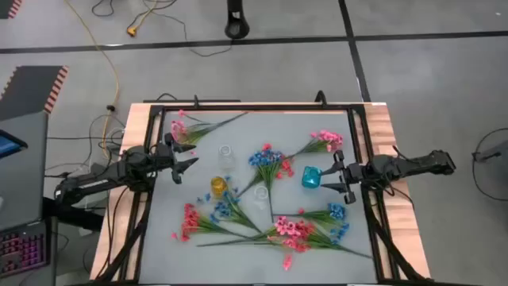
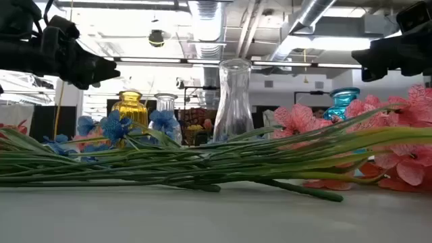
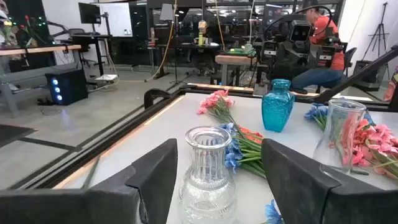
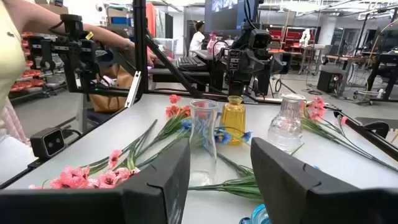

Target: Sort flowers into vase by color

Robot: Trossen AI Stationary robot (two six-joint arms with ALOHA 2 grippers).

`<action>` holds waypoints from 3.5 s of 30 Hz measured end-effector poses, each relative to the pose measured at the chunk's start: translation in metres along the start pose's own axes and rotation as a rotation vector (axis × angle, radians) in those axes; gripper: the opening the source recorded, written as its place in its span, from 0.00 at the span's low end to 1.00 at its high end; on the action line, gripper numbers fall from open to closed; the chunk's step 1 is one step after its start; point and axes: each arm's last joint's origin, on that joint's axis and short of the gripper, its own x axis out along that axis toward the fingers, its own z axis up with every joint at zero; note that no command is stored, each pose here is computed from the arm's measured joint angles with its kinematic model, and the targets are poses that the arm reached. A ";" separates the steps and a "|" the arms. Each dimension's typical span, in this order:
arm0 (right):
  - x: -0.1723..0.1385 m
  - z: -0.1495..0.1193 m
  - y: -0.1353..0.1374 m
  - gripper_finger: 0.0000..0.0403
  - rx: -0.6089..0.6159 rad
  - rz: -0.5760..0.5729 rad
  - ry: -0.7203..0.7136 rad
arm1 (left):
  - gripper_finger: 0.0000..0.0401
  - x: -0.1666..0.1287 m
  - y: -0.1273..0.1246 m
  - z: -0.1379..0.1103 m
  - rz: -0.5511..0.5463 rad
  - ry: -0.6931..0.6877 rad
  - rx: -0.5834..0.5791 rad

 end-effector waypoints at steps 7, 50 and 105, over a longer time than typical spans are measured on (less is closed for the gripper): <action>0.000 0.000 0.000 0.49 0.000 0.000 0.000 | 0.55 0.000 0.000 0.000 0.001 0.000 0.000; 0.000 0.000 0.000 0.49 -0.138 -0.001 0.000 | 0.55 0.001 0.000 -0.001 0.000 0.002 0.000; -0.016 0.056 -0.016 0.66 0.493 -0.348 -0.561 | 0.55 0.001 0.000 -0.001 0.000 0.002 -0.162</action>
